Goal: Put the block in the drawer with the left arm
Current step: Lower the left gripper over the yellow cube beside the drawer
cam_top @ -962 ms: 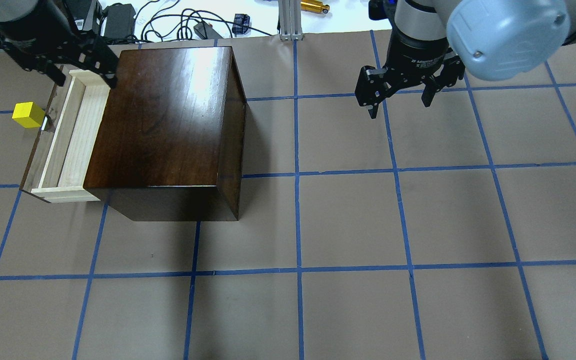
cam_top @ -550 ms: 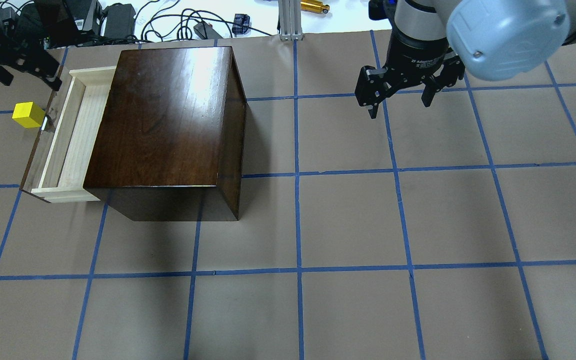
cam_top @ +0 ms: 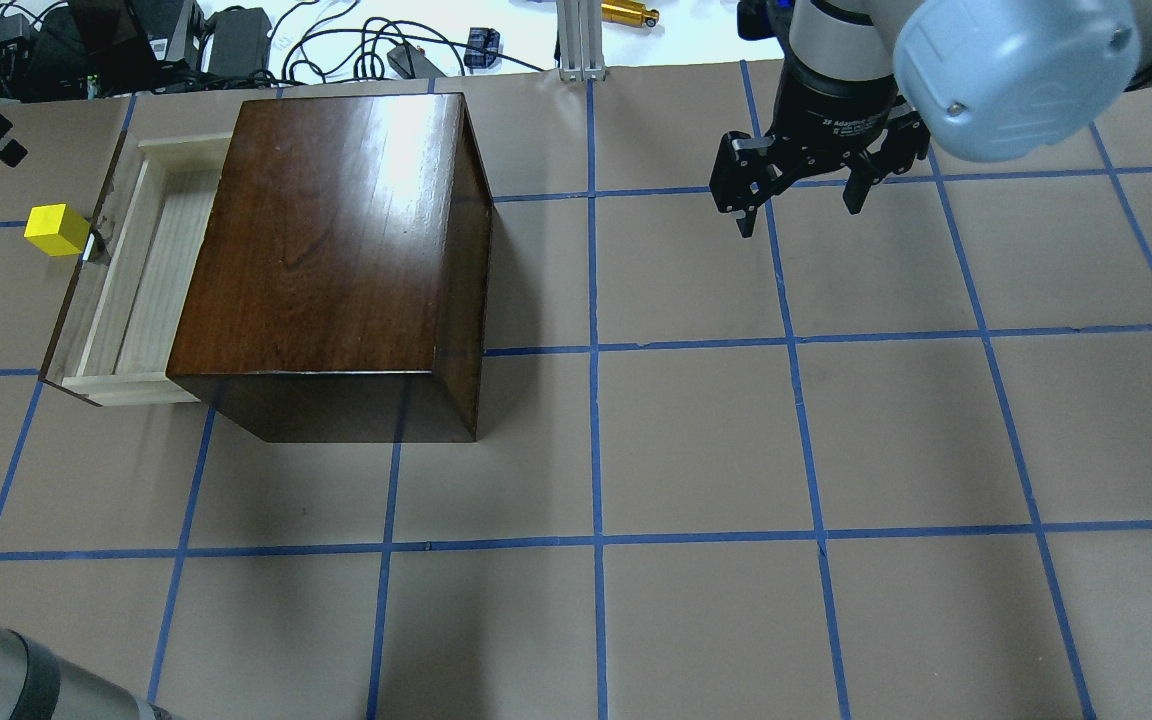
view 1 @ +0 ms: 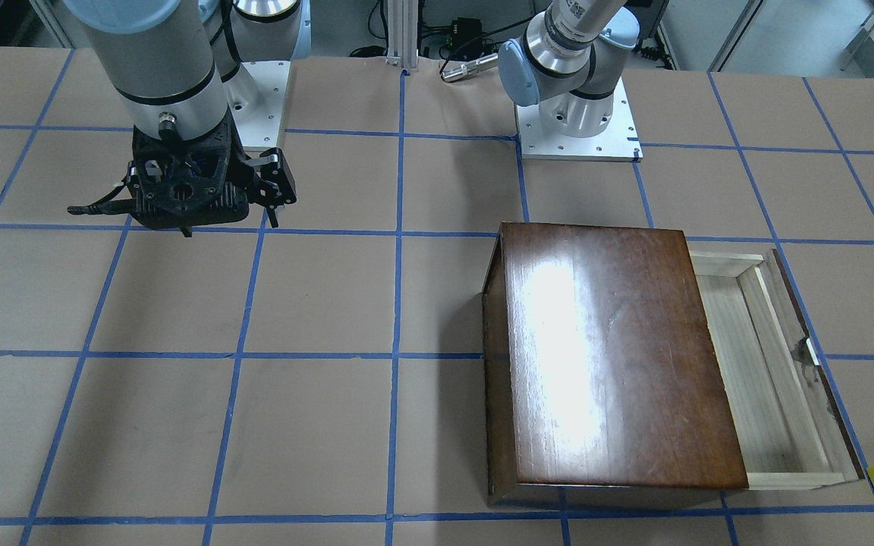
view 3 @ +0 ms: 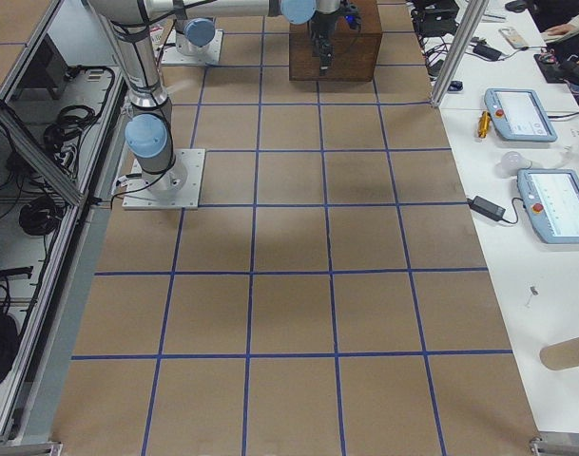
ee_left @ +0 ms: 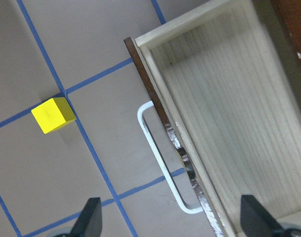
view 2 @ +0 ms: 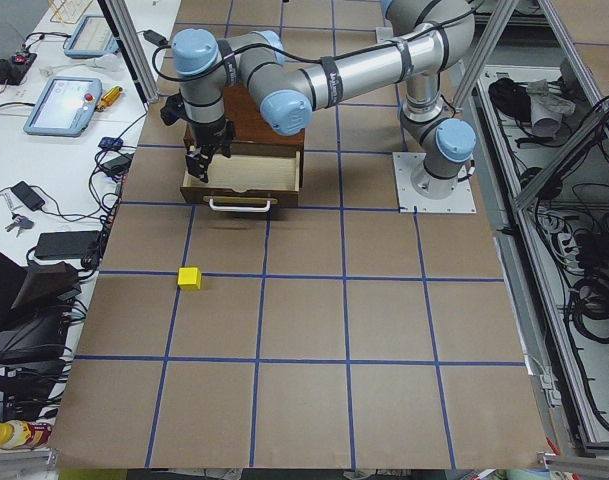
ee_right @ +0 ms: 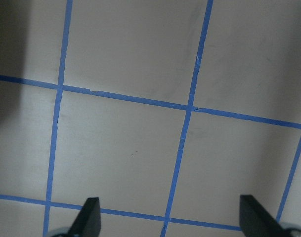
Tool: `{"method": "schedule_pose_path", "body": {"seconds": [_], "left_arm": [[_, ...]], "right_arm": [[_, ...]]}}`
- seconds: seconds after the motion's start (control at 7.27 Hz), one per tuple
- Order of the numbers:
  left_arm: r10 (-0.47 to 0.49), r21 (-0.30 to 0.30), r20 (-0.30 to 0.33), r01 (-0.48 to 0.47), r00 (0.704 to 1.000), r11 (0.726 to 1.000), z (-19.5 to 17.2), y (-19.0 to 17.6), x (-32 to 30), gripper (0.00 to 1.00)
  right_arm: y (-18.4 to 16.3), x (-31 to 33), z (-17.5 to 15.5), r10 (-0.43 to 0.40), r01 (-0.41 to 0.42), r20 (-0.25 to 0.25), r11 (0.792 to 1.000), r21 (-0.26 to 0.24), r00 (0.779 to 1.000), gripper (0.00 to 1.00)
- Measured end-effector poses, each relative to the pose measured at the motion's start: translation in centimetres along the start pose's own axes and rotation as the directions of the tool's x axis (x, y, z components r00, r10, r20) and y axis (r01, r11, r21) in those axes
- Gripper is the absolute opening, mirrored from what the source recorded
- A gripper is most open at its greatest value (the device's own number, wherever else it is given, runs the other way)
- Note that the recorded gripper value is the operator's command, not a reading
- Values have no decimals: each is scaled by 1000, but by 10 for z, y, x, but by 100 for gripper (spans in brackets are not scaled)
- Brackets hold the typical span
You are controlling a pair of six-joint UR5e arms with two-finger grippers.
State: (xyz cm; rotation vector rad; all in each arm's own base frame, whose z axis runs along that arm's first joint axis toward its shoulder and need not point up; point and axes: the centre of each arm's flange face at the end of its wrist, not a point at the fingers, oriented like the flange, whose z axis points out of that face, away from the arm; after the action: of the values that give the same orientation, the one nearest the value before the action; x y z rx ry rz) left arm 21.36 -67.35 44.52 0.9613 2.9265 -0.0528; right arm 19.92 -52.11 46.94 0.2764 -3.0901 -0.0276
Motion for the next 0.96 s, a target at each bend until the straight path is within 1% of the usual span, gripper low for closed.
{"method": "schedule_pose_path", "body": {"seconds": [0.14, 0.28, 0.41, 0.55, 0.69, 0.83, 0.96], "left_arm": [[128, -19, -8, -128, 992, 992, 23, -1, -25, 100], [272, -28, -18, -272, 962, 962, 42, 2, -48, 100], [427, -29, -18, -427, 904, 904, 60, 5, -67, 100], [572, -29, -13, -572, 820, 820, 78, 10, -83, 98], [683, -35, -3, -683, 730, 730, 97, 16, -98, 98], [755, -41, 3, -755, 655, 655, 119, 20, -110, 100], [792, -41, -1, -791, 611, 611, 139, 24, -118, 100]], "right_arm": [[0, 0, 0, 0, 0, 0, 1000, 0, 1000, 100], [0, 0, 0, -1, 1, 0, 1000, 0, 1000, 100], [0, 0, 0, -1, 1, 0, 1000, 0, 1000, 100], [0, 0, 0, -1, 1, 0, 1000, 1, 1000, 100], [0, 0, 0, -1, 1, 0, 1000, 1, 1000, 100], [0, 0, 0, -1, 1, 0, 1000, 0, 1000, 100], [0, 0, 0, -1, 1, 0, 1000, 0, 1000, 100]]}}
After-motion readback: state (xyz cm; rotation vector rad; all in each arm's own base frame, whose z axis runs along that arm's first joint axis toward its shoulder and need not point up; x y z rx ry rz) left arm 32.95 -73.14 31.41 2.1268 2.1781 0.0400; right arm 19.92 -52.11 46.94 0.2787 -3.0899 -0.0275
